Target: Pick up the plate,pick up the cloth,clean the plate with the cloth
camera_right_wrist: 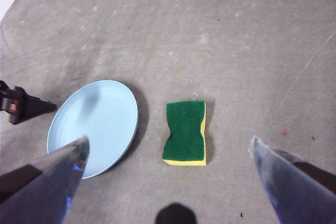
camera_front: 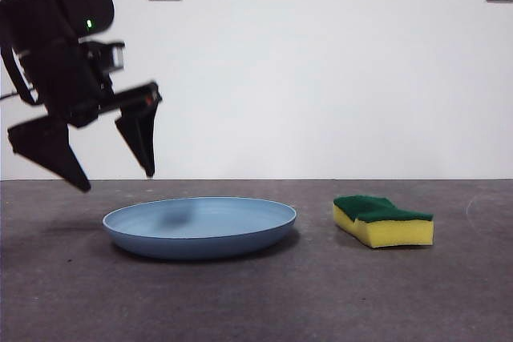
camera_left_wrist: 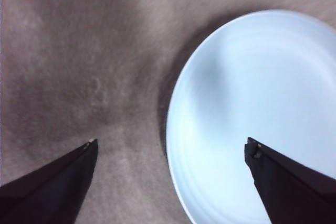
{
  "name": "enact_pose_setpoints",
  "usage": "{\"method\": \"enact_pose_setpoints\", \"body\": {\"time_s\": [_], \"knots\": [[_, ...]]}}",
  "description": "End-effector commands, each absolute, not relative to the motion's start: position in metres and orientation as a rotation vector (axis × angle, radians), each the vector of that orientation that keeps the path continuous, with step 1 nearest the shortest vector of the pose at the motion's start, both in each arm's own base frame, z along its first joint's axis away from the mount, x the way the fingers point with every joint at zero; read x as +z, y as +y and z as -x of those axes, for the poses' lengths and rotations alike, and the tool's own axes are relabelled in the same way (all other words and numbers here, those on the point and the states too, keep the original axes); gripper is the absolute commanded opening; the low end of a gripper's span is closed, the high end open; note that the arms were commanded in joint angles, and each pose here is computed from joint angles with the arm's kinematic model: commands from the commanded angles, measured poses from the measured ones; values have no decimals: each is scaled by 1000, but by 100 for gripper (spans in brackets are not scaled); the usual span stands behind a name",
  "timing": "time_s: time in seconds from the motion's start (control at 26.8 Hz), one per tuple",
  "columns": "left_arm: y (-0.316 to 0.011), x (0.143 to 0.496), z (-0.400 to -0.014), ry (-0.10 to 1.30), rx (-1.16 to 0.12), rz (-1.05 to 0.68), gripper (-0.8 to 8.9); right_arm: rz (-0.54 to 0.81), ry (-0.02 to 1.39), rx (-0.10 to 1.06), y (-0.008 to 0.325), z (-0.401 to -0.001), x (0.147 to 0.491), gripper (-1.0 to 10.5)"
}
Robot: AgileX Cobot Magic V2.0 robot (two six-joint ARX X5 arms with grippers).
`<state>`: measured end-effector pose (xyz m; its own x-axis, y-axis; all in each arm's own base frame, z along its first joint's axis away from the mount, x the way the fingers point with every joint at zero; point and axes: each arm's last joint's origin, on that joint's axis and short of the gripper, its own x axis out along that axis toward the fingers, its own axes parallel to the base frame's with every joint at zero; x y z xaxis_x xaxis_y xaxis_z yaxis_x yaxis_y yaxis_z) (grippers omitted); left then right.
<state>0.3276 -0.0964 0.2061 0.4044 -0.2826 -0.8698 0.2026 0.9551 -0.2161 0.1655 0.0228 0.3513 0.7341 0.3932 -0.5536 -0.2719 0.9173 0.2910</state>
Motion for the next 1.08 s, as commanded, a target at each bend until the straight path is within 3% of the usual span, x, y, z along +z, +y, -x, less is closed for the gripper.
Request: {"method": "enact_pose_setpoints", "body": {"time_s": [0.04, 0.75, 0.78, 0.86, 0.9, 1.08], "knots": [[-101, 193, -332, 1142, -312, 59, 468, -191, 647, 371, 23, -166, 352, 535], [-117, 159, -336, 1226, -343, 17, 460, -193, 661, 368, 23, -165, 351, 535], [-119, 159, -336, 1227, -346, 14, 391, -193, 667, 367, 23, -165, 350, 535], [-119, 159, -335, 1234, -349, 5, 65, -193, 669, 367, 23, -165, 350, 535], [-119, 159, -335, 1229, -356, -2, -10, -194, 669, 367, 23, -165, 350, 535], [-121, 160, -334, 1224, -369, -16, -8, -193, 668, 366, 23, -165, 350, 535]]}}
